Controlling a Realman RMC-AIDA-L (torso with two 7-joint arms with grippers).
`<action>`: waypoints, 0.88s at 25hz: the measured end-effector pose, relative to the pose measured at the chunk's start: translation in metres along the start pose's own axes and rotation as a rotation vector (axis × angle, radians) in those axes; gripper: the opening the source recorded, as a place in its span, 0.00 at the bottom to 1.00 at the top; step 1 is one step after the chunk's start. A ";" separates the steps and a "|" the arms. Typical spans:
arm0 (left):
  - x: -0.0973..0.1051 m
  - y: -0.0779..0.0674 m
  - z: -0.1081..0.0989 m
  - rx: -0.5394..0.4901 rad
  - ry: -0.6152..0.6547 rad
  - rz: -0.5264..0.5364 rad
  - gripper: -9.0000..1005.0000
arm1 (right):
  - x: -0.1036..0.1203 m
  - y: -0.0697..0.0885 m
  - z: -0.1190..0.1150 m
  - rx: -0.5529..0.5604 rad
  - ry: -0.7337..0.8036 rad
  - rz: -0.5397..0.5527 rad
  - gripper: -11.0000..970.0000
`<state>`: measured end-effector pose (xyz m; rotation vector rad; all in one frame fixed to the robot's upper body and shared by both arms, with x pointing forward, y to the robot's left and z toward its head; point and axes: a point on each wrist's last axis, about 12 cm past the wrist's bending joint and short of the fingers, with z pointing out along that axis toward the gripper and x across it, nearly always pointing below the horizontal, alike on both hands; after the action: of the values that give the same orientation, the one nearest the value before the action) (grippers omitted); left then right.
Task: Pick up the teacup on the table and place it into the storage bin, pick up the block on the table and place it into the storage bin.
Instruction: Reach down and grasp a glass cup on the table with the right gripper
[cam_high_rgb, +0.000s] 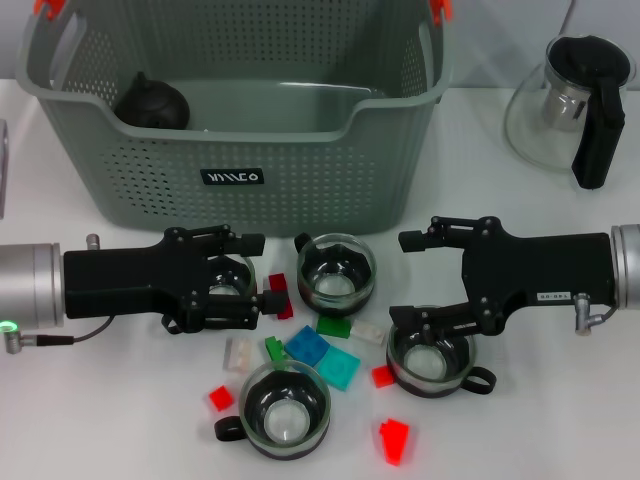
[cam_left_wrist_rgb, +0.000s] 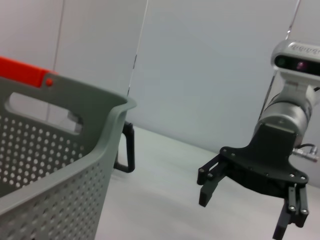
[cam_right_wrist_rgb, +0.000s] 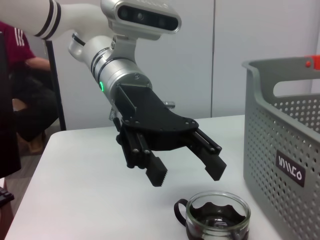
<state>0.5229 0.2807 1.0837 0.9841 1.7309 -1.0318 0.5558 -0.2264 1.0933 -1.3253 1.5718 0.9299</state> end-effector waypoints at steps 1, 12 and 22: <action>0.000 0.000 0.000 -0.003 0.003 0.000 0.83 | 0.000 0.000 0.000 0.000 0.001 0.001 0.94; 0.001 0.001 -0.002 -0.008 0.003 -0.010 0.83 | 0.001 0.000 0.004 -0.006 0.011 0.001 0.94; 0.002 -0.002 -0.004 -0.002 -0.011 -0.026 0.83 | -0.006 0.000 -0.003 -0.038 0.002 0.000 0.94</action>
<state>0.5197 0.2844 1.0838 0.9551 1.7396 -1.0499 0.5562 -0.2269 1.0995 -1.3524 1.5625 0.9632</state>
